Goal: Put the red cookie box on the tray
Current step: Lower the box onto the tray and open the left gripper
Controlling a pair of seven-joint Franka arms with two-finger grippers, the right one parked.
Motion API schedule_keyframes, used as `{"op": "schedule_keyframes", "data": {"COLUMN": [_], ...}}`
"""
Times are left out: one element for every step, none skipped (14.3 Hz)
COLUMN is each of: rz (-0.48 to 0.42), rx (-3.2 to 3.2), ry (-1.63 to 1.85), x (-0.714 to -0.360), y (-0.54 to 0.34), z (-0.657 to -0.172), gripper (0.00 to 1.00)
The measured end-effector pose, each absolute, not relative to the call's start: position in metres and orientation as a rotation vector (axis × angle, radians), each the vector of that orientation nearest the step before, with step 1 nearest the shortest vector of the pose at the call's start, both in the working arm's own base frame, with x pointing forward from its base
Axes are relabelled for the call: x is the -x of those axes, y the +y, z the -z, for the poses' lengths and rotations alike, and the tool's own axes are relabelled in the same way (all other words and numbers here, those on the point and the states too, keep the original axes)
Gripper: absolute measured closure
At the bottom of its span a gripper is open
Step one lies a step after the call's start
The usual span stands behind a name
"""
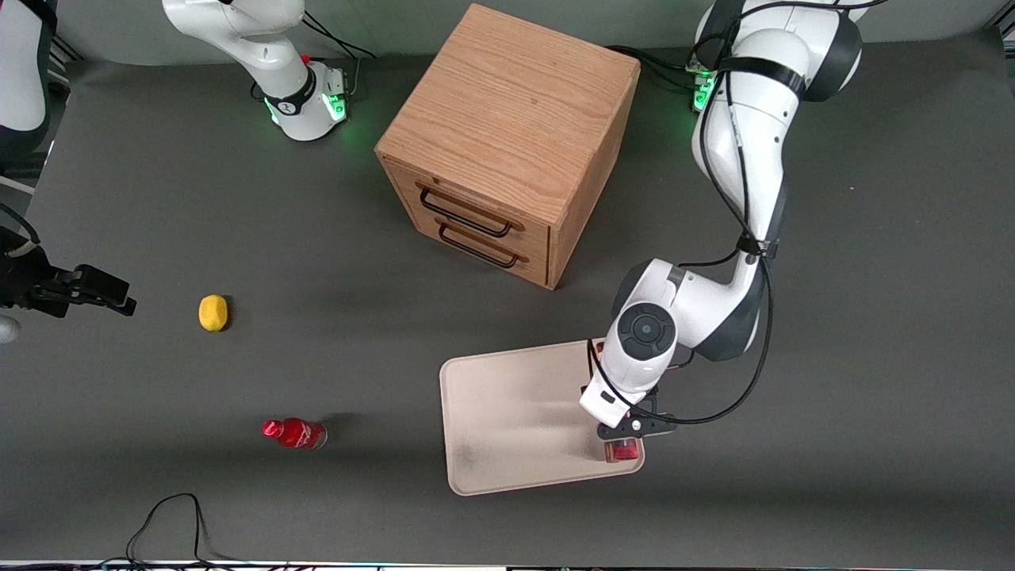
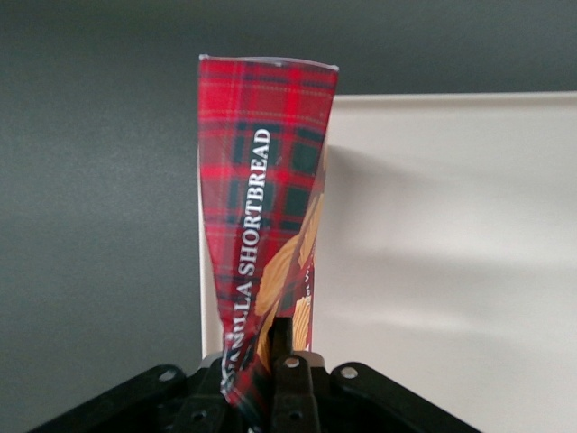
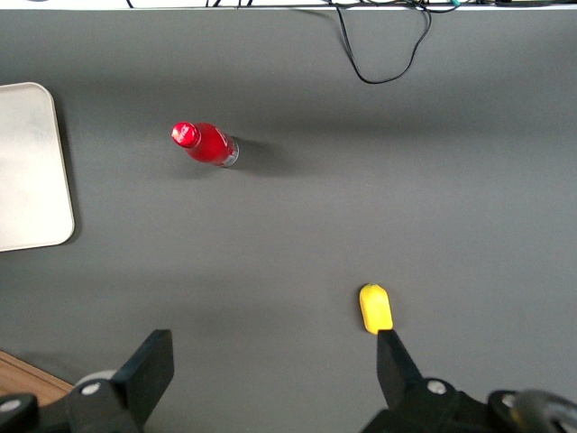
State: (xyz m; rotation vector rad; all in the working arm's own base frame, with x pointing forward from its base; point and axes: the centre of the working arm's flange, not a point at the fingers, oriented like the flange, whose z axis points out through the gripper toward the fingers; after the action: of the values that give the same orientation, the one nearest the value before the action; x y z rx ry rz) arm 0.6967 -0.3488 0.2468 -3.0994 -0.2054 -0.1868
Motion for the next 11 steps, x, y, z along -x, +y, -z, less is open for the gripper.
{"op": "schedule_keyframes", "data": {"rz": [0.193, 0.204, 0.221, 0.233, 0.241, 0.255, 0.273, 0.291, 0.306, 0.323, 0.340], "rx": [3.092, 3.092, 3.096, 3.100, 3.098, 3.089, 3.084, 3.081, 3.081, 3.086, 3.090], "ry": [-0.206, -0.213, -0.224, -0.228, -0.225, -0.210, -0.200, -0.195, -0.195, -0.197, -0.203], "x": [-0.697, -0.697, -0.697, -0.697, -0.697, -0.697, -0.698, -0.699, -0.701, -0.702, -0.703], "y": [-0.348, -0.348, -0.349, -0.349, -0.348, -0.348, -0.347, -0.346, -0.345, -0.343, -0.341], "z": [-0.242, -0.239, -0.236, -0.235, -0.233, -0.232, -0.233, -0.234, -0.237, -0.241, -0.249], "gripper": [0.91, 0.91, 0.91, 0.91, 0.92, 0.90, 0.83, 0.74, 0.61, 0.51, 0.39]}}
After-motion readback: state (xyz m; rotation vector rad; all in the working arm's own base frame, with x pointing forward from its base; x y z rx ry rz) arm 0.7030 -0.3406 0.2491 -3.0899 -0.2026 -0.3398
